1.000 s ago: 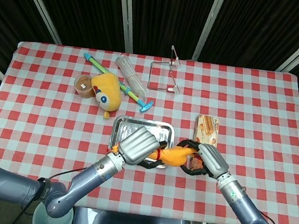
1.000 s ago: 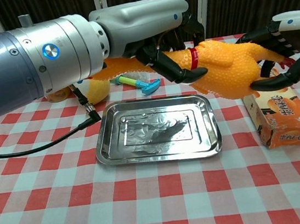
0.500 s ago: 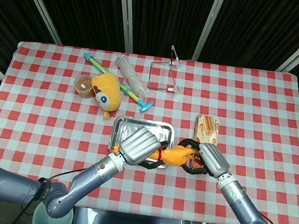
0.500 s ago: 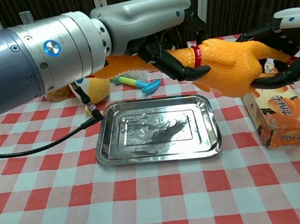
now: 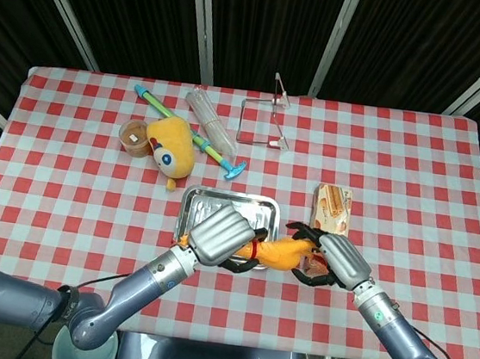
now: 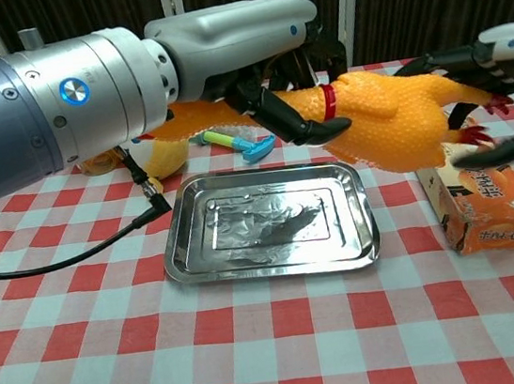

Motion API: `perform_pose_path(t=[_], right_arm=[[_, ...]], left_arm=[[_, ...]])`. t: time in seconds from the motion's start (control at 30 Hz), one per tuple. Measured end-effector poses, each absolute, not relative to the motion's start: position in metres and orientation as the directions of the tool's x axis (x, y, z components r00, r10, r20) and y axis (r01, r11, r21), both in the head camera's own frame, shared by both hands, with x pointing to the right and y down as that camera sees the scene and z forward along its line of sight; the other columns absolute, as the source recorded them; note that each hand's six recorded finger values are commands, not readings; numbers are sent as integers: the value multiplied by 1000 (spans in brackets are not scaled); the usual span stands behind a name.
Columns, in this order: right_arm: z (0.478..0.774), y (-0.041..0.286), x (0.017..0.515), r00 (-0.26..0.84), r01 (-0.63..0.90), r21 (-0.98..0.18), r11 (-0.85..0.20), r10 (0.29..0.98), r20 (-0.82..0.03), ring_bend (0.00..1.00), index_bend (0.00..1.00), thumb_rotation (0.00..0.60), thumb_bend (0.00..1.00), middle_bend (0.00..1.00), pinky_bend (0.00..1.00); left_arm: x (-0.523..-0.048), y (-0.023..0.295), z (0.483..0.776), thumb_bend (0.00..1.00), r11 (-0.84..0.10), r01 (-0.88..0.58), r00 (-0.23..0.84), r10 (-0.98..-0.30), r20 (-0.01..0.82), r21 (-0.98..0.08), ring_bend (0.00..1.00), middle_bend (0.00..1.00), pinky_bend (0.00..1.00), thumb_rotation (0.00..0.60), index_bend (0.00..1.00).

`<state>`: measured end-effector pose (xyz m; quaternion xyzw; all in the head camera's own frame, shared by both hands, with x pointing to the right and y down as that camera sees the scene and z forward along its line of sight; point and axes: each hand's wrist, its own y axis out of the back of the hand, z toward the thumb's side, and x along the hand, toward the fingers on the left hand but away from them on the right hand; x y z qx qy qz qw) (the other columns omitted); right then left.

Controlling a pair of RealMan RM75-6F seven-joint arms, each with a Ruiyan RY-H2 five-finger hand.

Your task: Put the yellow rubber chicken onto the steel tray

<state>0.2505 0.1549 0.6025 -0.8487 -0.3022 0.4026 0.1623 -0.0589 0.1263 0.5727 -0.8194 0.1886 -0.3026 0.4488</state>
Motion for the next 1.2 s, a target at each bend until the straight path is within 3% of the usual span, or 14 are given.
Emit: perform_pose_path(t=[0.23,0.53,0.87,1.2], right_arm=[[594,155,260,496,344,-551,-760,646,-581,0,0,600,5,0,0],[579,151,302,404,286,-678,-677,727,-555,0,0,600,4,0,0],[551,145,373,193,319,-792,-521,854,-483,0,0,600,4,0,0],[542,144,392,138,385,-808,-446,894,-427,0,0,600,5,0,0]], left_arm=[[-67,127,574,745,-518,-55,747,-588,309,-853,672,732,784,600,619],[-85,129,582,719,-519,-95,747,-601,283,-849,667,725,764,600,609],[-132,118,621,613,-544,-181,691,-663,288,-820,638,702,616,600,590],[-155,112,678,507,-552,-188,630,-702,331,-812,578,654,466,600,566]])
